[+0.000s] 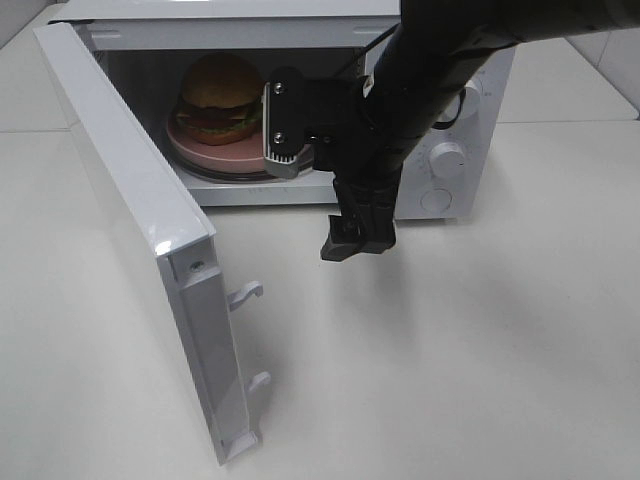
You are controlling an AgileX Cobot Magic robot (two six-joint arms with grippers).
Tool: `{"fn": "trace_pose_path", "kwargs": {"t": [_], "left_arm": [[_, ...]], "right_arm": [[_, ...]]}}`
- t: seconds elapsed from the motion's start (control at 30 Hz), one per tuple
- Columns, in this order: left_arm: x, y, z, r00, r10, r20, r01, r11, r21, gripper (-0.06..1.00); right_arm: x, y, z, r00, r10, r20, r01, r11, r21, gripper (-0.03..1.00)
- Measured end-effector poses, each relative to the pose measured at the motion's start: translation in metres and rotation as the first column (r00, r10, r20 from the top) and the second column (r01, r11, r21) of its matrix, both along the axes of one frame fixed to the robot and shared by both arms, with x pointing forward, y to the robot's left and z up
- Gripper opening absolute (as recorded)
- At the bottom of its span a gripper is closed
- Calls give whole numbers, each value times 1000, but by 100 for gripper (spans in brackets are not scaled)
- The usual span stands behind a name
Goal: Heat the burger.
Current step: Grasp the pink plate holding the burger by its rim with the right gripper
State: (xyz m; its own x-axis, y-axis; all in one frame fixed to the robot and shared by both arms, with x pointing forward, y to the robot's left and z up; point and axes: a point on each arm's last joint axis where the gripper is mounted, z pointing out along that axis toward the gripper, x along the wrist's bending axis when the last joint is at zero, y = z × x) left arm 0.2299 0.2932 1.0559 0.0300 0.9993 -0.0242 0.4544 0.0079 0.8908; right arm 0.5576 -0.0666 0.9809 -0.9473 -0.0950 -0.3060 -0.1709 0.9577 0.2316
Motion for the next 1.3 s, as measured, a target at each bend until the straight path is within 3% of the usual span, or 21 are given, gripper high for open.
{"fn": "trace_pose_path", "kwargs": {"t": [0.7,1.3], "left_arm": [[0,0,0,1000,0,0,0,1000,0,99],[0,0,0,1000,0,0,0,1000,0,99]], "right_arm": [[44,44,-19,996,86,7,-86,995,-42,94],[74,68,-25,996,81,40,-81,997,-10,89]]}}
